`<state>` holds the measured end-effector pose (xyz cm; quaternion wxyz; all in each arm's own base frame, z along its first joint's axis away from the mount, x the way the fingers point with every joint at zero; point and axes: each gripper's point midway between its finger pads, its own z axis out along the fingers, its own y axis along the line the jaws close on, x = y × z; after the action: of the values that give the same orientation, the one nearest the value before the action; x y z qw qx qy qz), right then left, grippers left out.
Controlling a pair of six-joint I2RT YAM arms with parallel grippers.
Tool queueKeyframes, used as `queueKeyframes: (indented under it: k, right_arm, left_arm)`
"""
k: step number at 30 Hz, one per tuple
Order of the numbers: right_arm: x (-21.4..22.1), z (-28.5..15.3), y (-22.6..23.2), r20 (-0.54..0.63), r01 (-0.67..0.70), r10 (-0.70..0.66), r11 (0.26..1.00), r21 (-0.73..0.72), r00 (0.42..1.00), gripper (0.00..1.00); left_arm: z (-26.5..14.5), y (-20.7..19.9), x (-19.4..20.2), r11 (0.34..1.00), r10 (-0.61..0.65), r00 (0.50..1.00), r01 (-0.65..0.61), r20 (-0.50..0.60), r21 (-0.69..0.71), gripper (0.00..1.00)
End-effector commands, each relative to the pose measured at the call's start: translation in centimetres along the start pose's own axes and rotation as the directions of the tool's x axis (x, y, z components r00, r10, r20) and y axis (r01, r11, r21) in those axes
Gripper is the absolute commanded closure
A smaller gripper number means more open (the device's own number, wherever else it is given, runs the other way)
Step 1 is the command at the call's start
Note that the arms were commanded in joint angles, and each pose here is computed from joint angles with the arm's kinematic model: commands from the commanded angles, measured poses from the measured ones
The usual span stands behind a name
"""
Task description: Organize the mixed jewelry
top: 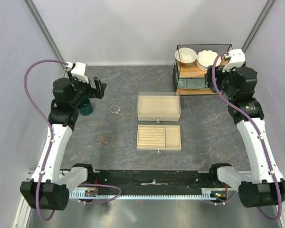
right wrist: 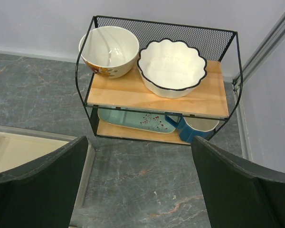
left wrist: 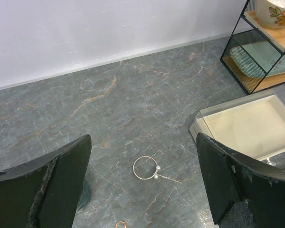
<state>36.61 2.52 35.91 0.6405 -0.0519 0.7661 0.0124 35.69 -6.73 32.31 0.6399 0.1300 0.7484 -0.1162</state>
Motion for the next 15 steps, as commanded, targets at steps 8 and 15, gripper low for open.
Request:
queueKeyframes:
  k: [8,15]
  right_arm:
    - [-2.56,-0.87,0.13,0.069,0.004,-0.003,1.000,-0.008,0.998,0.02]
    - [-2.42,-0.84,0.18,0.070,-0.001,0.001,1.000,-0.010,0.998,0.02]
  left_arm:
    - [-0.54,-0.62,-1.73,1.000,-0.008,0.998,0.007,0.055,0.024,0.02]
    - [-0.63,-0.73,-1.88,1.000,-0.005,0.998,0.003,0.057,0.028,0.02]
